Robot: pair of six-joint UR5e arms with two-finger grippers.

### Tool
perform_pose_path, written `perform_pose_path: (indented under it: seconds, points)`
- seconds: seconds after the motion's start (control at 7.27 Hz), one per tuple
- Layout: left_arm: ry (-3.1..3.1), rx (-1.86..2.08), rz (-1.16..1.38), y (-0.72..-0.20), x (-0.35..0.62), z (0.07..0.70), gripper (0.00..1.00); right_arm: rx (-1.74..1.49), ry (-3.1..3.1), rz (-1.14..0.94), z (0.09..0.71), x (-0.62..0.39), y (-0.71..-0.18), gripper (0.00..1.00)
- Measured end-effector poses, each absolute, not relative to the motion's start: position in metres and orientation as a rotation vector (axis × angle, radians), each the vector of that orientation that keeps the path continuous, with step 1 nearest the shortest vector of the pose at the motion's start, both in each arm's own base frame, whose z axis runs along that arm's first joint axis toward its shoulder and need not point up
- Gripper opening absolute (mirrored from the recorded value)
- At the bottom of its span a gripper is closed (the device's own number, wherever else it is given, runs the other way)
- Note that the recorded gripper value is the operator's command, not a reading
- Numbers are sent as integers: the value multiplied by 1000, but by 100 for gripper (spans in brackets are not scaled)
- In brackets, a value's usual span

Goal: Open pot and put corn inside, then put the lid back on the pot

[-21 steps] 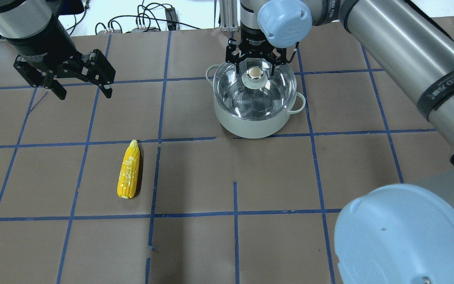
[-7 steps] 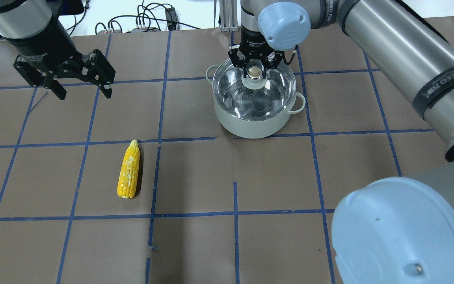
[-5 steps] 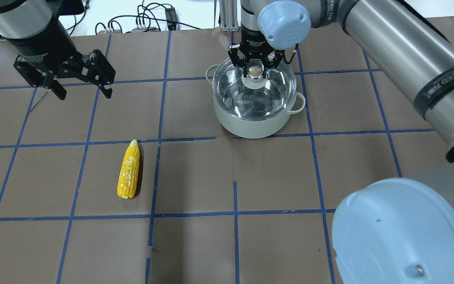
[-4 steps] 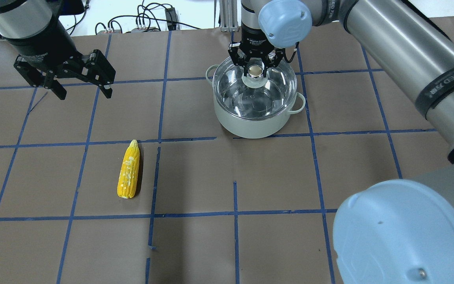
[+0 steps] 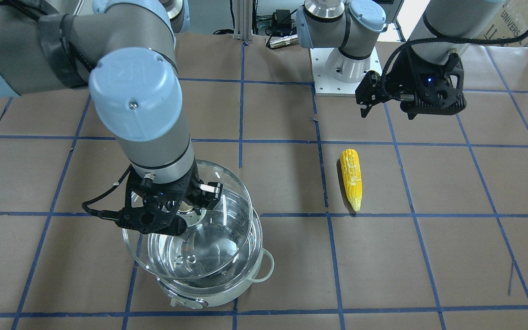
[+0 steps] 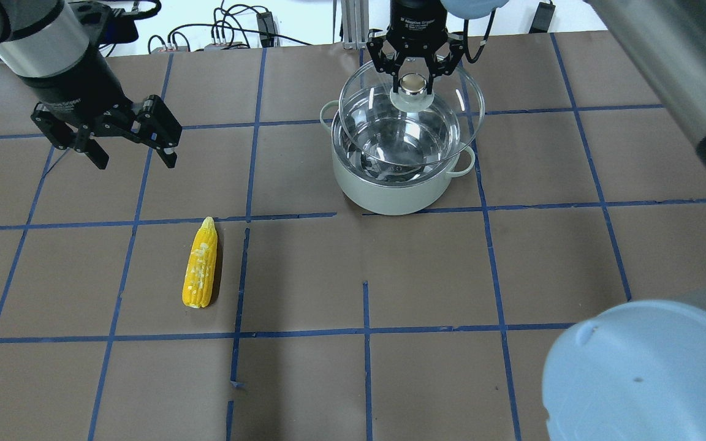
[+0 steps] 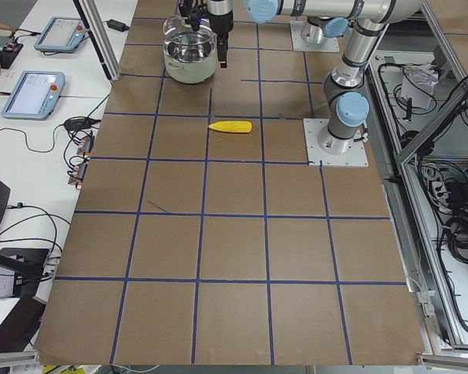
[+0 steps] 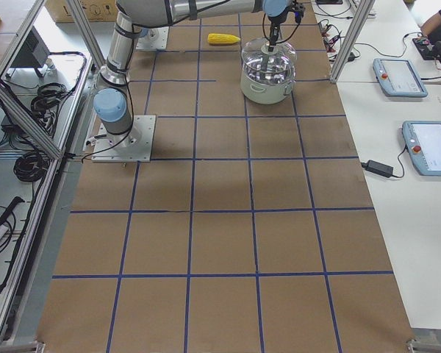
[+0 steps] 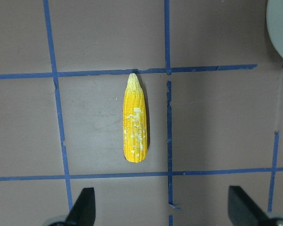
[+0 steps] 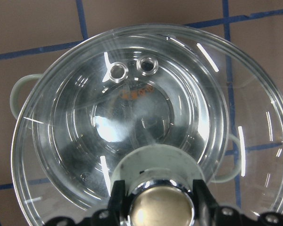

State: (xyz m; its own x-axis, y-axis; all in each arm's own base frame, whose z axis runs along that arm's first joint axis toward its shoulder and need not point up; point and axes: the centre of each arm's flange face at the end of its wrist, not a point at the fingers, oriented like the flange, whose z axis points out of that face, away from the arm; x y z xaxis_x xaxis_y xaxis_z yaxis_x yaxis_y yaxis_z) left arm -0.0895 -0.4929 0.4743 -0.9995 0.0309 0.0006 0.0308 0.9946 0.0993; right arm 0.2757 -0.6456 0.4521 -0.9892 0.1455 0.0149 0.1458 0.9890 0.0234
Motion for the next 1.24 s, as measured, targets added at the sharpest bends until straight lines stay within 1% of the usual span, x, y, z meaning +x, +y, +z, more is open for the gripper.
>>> perform_pose_path:
  seconds: [0.14, 0.41, 0.69, 0.83, 0.96, 1.1, 1.24]
  points:
    - [3141, 34, 192, -493, -79, 439, 100, -252, -3121, -38, 477, 255, -643, 38]
    - [3150, 26, 215, -482, -57, 347, 100, -285, -3130, -4, 522, 203, -631, 38]
    - [3149, 39, 161, -461, -54, 254, 100, -256, -3133, -17, 534, 168, -625, 37]
    - [3147, 39, 137, -453, -56, 216, 100, -249, -3130, -45, 534, 163, -619, 36]
    - [3146, 35, 126, -446, -59, 190, 98, -244, -3128, -79, 531, 161, -610, 36]
    - [3146, 39, 122, -443, -61, 177, 44, -239, -3127, -114, 525, 160, -595, 36]
    - [3144, 51, 114, -443, -60, 174, 27, -236, -3124, -130, 514, 159, -577, 36]
